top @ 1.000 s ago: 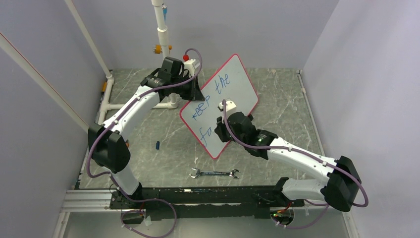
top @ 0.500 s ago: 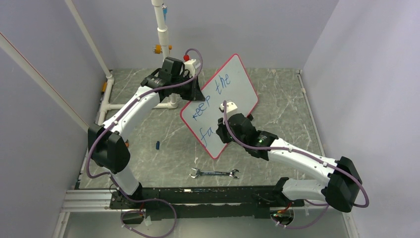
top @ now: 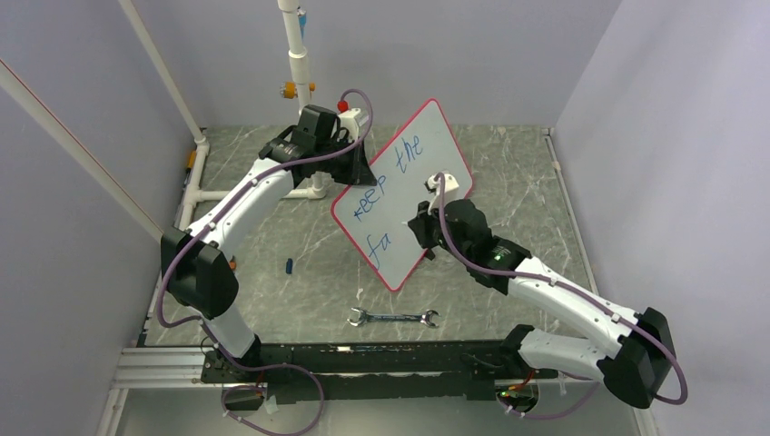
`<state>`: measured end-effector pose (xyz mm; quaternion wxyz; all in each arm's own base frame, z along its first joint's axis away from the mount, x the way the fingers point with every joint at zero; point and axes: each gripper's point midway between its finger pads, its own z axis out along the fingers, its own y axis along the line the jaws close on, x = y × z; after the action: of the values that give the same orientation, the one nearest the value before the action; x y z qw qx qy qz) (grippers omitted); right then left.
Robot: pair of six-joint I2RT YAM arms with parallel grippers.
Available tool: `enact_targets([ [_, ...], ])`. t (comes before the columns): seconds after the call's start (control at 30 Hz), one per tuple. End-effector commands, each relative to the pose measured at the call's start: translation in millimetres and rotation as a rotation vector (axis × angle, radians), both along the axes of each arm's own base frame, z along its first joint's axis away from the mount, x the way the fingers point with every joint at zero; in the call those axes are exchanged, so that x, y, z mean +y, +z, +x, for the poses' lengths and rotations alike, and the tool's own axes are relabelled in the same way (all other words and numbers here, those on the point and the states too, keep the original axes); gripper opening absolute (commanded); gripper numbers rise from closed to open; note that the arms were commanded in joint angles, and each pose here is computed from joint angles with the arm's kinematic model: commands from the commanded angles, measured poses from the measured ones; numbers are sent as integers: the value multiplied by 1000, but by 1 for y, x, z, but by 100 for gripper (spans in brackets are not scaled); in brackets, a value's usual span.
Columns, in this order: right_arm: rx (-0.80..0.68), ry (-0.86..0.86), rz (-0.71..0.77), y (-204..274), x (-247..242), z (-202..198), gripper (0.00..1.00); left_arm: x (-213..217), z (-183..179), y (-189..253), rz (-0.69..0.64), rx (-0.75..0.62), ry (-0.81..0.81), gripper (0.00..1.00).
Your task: Write a sentence on the whiteboard
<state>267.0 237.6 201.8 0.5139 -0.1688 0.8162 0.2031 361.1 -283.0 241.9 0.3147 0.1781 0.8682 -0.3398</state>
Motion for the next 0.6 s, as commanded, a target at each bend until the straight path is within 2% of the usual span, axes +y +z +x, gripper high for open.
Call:
enact_targets([
  [0.0,-75,31,107,25,2,6,0,24,23,-8,168,-133,60,0],
  [0.57,-89,86,242,32,4,6,0,19,20,-12,164,-118,38,0],
])
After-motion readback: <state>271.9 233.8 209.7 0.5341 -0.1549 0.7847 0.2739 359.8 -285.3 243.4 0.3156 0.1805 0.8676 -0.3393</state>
